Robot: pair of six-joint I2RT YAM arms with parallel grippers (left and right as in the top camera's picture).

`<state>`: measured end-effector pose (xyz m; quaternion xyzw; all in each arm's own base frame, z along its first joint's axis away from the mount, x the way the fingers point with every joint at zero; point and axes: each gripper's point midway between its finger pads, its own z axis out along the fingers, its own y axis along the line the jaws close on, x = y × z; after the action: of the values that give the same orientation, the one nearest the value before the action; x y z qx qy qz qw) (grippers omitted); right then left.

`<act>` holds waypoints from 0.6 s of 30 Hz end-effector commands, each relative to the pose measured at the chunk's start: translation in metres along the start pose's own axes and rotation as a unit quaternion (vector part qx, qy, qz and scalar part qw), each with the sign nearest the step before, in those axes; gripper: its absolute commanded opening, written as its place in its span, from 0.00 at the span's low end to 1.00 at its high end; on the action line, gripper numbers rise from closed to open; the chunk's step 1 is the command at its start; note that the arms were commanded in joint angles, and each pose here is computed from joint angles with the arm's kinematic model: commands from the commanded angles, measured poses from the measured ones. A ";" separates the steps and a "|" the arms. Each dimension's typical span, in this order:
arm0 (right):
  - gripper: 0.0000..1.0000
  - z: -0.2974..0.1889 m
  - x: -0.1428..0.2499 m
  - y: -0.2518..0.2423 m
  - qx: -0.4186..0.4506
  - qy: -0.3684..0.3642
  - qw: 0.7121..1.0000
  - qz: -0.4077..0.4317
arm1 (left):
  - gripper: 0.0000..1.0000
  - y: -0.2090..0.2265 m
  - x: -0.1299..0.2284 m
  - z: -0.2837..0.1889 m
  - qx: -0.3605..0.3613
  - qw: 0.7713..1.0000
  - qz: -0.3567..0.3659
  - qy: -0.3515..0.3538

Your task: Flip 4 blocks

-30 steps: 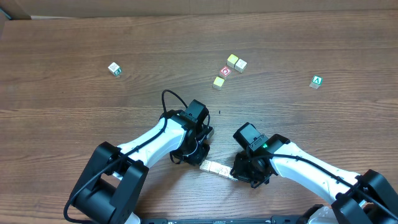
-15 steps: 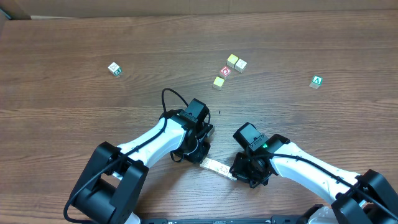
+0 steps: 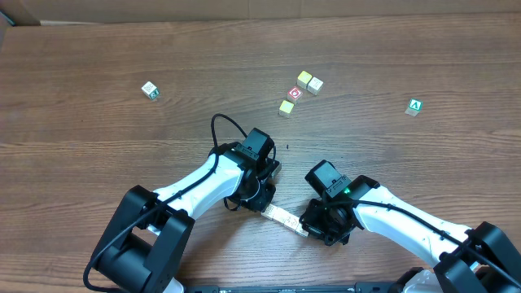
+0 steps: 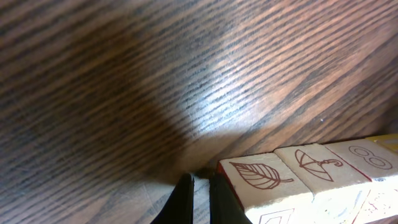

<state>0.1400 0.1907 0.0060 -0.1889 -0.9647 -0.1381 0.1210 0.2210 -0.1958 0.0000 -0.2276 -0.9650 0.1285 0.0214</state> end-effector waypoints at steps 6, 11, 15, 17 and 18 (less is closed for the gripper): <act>0.04 0.004 0.010 0.005 -0.005 0.012 1.000 0.019 | 0.04 -0.003 -0.003 0.004 -0.001 1.000 0.017 -0.007; 0.04 0.007 0.017 0.010 -0.006 0.010 1.000 0.022 | 0.04 -0.002 -0.004 0.004 -0.003 0.999 0.033 -0.010; 0.04 0.009 0.021 0.015 -0.009 0.008 1.000 0.027 | 0.04 0.000 -0.007 0.004 -0.009 0.999 0.034 -0.015; 0.04 0.010 0.023 0.017 -0.011 0.008 1.000 0.028 | 0.04 0.000 -0.007 0.004 -0.010 0.999 0.042 -0.016; 0.04 0.011 0.024 0.018 -0.011 0.008 0.999 0.029 | 0.04 0.000 -0.008 0.004 -0.011 0.999 0.048 -0.017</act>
<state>0.1249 0.2122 0.0069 -0.2048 -0.9600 -0.1409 0.1291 0.2344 -0.1945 -0.0012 -0.2429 -0.9635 0.1123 -0.0088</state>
